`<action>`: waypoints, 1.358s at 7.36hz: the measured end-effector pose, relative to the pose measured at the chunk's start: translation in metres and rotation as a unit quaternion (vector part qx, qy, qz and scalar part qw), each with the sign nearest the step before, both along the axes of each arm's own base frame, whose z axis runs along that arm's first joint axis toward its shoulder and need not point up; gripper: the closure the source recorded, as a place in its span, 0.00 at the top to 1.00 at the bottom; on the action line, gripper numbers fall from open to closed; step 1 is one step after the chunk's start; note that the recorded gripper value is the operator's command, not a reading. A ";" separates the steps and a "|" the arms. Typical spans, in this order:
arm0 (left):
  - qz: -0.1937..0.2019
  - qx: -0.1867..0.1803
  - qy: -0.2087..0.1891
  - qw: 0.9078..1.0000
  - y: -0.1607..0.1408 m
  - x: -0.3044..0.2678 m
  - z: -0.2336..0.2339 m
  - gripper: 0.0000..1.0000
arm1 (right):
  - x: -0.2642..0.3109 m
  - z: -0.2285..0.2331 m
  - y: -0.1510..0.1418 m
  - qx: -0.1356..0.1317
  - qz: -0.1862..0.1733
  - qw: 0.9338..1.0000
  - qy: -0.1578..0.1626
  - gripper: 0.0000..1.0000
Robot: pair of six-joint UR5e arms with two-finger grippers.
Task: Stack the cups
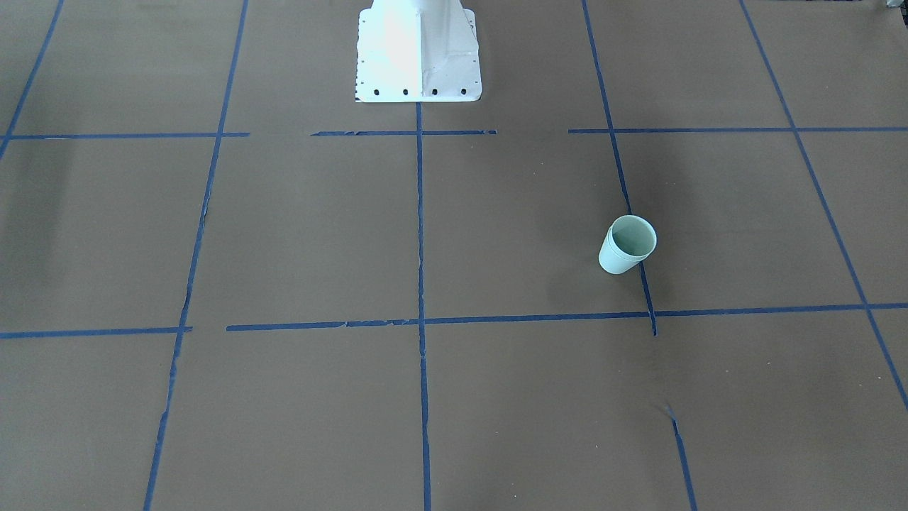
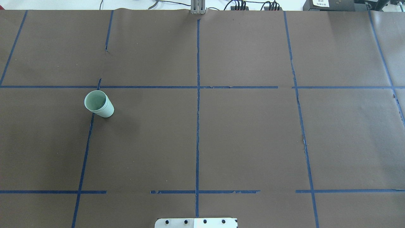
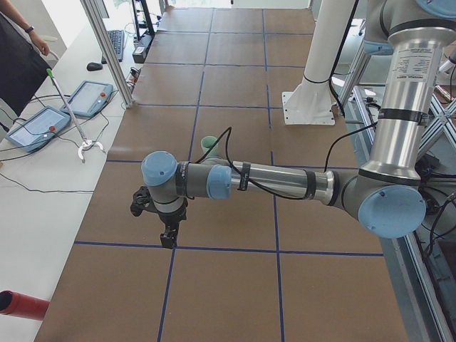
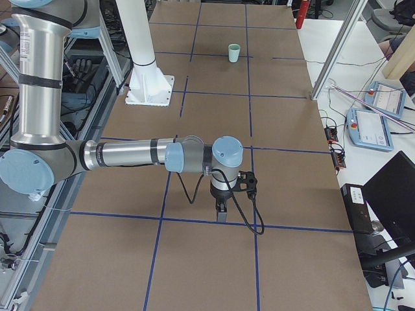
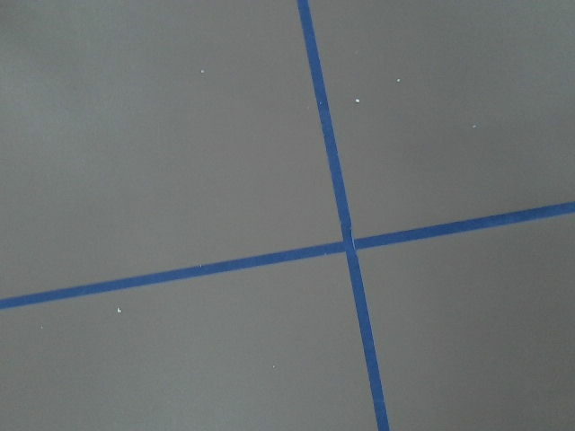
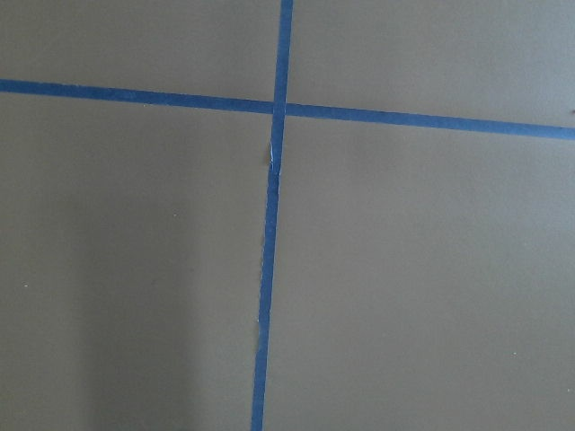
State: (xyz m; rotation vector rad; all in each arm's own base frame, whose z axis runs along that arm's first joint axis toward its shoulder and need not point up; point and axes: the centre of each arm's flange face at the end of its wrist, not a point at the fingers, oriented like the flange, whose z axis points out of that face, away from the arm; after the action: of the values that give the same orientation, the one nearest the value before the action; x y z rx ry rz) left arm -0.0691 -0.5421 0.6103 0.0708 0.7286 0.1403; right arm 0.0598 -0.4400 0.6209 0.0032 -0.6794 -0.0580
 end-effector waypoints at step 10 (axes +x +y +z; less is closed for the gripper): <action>0.006 0.005 0.034 0.999 0.015 0.007 -0.014 1.00 | 0.000 0.000 0.000 0.000 0.000 1.000 0.000 1.00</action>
State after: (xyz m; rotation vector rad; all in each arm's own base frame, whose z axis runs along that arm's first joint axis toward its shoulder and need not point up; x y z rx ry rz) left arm -0.0617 -0.5274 0.5966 0.0815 0.7967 0.1537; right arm 0.0601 -0.4400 0.6209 0.0034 -0.6795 -0.0574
